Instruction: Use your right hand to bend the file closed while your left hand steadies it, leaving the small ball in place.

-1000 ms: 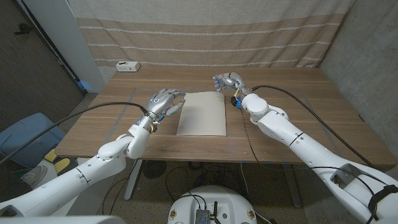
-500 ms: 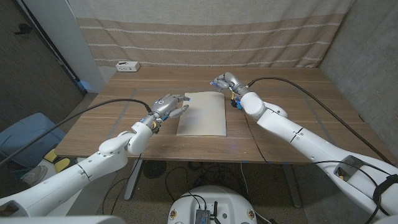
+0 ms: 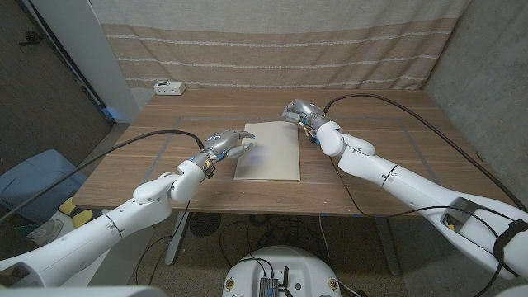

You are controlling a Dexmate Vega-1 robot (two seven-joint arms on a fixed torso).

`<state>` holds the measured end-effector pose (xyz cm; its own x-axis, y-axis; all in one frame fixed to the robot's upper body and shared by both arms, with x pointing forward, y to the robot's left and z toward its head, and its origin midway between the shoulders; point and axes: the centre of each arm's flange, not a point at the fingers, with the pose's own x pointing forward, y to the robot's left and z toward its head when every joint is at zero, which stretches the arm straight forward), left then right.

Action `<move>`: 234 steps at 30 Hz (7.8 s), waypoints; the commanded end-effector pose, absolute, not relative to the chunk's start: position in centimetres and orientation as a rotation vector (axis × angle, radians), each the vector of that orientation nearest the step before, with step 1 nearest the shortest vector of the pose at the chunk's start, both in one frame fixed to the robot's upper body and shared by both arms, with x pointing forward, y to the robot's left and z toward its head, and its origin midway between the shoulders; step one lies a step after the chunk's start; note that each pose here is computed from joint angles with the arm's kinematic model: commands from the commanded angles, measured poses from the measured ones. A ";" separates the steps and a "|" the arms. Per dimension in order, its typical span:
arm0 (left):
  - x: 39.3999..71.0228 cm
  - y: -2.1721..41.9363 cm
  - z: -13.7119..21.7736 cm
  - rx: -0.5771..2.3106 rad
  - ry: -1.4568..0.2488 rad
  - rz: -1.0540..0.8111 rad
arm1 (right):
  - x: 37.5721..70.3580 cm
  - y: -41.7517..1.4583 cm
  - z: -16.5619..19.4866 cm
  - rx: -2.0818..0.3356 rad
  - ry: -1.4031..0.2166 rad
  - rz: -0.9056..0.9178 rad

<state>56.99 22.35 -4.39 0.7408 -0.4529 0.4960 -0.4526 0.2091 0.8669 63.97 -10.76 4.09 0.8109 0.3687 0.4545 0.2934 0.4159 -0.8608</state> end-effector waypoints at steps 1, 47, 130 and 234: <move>57.5 22.1 -4.5 1.404 -0.788 -0.027 | 65.4 -10.8 3.6 -1.377 -0.634 -0.020; 57.4 21.9 -4.3 1.398 -0.796 -0.022 | 68.7 -10.5 0.6 -1.591 -0.427 0.079; 56.7 21.2 -4.3 1.410 -0.810 -0.020 | 61.0 -11.9 -2.2 -1.533 -0.717 0.075; 56.5 22.1 -3.1 1.111 -0.841 0.032 | 57.7 -15.0 -0.1 -1.151 -0.787 -0.011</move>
<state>56.87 21.50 -3.39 0.7038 -0.4210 0.5722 -0.4564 0.3493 0.8184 57.95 -12.87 -1.72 0.7429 0.4668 0.4798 0.3860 0.2869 -0.8767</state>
